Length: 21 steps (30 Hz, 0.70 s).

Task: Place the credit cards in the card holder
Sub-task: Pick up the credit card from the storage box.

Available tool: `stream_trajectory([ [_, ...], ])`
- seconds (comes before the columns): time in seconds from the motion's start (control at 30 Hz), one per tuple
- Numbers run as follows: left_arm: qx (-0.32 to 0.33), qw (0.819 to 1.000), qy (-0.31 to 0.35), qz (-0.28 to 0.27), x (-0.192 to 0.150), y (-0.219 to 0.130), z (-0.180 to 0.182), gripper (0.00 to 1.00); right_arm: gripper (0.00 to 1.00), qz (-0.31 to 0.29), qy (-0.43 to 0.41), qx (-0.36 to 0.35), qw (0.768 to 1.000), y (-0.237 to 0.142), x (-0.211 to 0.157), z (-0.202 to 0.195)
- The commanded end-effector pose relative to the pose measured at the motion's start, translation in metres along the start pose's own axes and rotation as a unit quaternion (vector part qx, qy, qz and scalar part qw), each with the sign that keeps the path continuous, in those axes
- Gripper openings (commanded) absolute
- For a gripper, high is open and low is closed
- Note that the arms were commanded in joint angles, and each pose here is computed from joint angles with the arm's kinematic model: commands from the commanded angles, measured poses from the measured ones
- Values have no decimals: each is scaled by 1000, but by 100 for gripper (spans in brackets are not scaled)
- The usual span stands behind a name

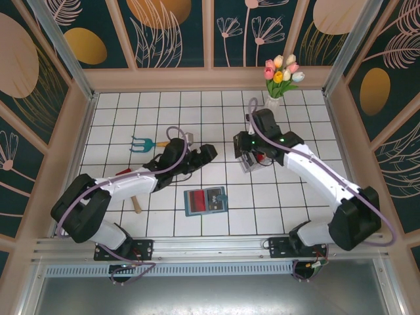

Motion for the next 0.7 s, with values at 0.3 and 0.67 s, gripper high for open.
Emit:
stream_trajectory([
  [0.3,-210,976,19,47,7,-32,-74,74,0,-18,76,310,948,-32,12,72],
  [0.67,-239,970,26,48,6,-42,-83,19,0,6,93,337,937,-21,2,67],
])
Point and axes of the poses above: each hand's point on the last joint's axis, 136 mm out from that joint toward the fingers, its own y axis out along the fingers, its own z axis along the line the jaws close on, x = y × z, the point moved 2 cm from there along -y, back along the fingers, and after that the axes turned 6 degrees about -y, right-handed, at the moved point
